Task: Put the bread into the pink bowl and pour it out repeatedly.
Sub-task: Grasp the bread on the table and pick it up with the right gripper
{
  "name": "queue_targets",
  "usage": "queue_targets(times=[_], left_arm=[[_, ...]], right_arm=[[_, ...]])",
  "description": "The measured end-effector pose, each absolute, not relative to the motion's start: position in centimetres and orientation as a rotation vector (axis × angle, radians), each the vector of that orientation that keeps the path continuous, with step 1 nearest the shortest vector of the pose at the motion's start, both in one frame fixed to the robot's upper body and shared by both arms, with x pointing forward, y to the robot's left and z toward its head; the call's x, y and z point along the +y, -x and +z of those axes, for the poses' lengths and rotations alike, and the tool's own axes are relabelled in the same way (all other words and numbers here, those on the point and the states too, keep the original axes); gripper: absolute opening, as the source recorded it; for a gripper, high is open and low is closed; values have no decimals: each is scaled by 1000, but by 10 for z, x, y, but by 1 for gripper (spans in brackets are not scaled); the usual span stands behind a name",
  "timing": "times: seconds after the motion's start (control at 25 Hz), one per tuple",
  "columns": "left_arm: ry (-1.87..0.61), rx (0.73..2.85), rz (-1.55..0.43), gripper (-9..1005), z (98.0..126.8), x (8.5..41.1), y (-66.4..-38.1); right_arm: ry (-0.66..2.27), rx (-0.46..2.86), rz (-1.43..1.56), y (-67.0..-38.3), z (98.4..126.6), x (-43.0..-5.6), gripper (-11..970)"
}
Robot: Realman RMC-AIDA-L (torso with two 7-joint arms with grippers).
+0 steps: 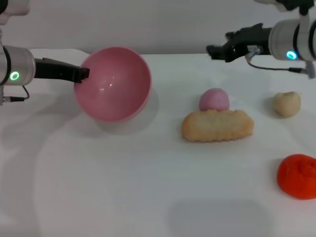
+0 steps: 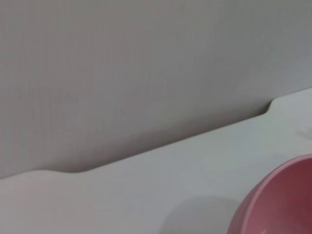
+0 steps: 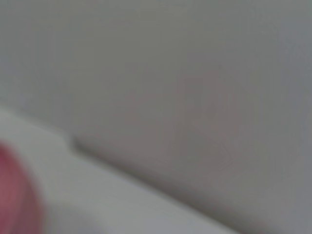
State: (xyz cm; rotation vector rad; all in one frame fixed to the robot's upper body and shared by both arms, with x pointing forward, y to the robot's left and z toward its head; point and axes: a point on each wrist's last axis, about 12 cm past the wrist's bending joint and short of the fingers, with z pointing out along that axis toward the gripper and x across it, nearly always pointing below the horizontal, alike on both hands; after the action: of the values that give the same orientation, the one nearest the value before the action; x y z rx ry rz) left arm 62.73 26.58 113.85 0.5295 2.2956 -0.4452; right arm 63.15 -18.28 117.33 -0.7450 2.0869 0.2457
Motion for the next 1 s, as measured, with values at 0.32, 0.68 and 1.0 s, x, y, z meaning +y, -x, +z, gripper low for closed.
queue_targets(times=[0.32, 0.68, 1.0], left_arm=[[-547, 2315, -459, 45, 1136, 264, -625], [-560, 2328, -480, 45, 1133, 260, -622], [-551, 2339, -515, 45, 1128, 254, -617]], right_arm=[[1187, 2322, 144, -611, 1209, -178, 583], [1508, 2357, 90, -601, 1202, -160, 585], [1524, 2336, 74, -614, 1180, -160, 584]])
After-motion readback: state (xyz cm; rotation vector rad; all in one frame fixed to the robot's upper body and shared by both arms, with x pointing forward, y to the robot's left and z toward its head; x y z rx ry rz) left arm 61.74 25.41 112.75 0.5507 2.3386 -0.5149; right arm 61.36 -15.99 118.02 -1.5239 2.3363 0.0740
